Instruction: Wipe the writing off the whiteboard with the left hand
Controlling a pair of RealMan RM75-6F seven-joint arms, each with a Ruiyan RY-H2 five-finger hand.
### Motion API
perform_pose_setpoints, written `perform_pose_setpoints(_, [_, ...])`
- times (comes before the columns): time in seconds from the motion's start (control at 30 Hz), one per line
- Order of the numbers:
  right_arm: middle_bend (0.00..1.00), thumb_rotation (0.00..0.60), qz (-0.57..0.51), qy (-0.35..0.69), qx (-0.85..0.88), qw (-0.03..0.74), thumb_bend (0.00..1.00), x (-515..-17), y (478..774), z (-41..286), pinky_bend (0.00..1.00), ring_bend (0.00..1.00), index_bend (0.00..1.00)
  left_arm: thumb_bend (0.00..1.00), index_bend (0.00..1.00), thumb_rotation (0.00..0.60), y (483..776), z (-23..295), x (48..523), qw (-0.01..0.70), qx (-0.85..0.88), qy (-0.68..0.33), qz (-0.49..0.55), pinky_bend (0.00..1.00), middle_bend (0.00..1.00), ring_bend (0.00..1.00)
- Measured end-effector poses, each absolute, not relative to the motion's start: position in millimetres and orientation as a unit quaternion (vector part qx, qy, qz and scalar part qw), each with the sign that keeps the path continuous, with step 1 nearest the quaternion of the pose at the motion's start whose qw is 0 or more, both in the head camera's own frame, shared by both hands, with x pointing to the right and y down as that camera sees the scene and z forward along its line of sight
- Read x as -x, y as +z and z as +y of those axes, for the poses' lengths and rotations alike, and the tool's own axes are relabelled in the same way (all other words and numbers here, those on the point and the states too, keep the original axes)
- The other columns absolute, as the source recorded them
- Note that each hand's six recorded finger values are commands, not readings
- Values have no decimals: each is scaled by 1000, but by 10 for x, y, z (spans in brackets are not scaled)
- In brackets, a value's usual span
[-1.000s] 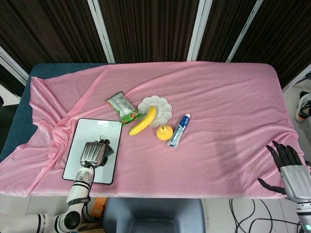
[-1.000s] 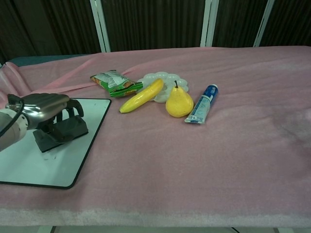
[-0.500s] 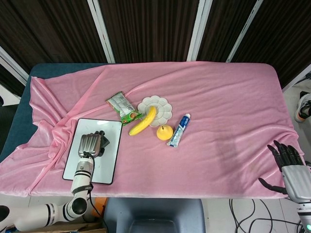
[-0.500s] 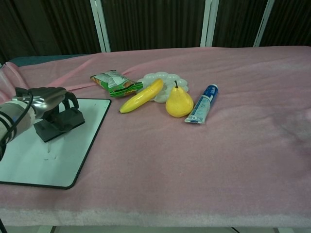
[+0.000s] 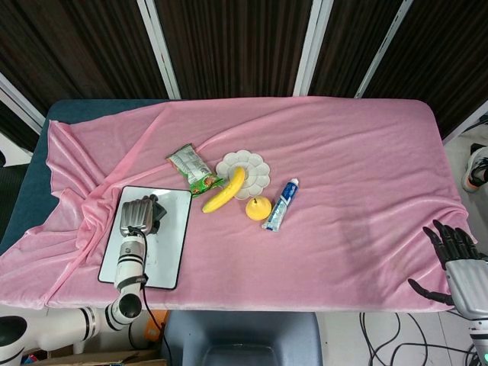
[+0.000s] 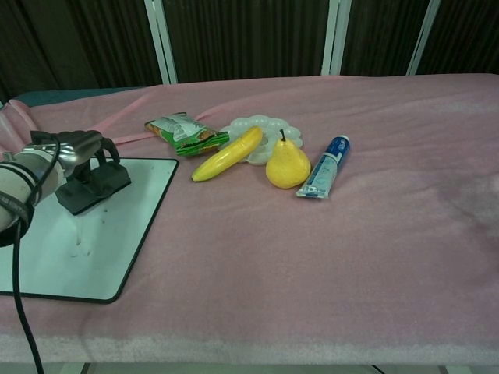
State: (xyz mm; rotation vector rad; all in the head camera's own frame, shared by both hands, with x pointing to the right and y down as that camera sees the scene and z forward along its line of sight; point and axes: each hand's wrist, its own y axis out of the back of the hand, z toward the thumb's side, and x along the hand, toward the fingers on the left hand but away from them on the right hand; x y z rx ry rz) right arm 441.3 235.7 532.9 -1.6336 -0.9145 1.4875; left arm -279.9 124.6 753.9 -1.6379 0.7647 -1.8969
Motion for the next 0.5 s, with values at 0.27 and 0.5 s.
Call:
perform_pose_setpoints(0.27, [0,600,-354,584,633,365,337,-4425,5347,2347,4,0,0,769,614,600,7665,1022,2855,255,576,-712,309,953,652,708])
perform_pose_setpoints(0.5, [0,600,-358,585,630,365,337,-4450,5327,2342,4,0,0,767,615,600,7758,943,2833,248,572,-716,314,952,652,708])
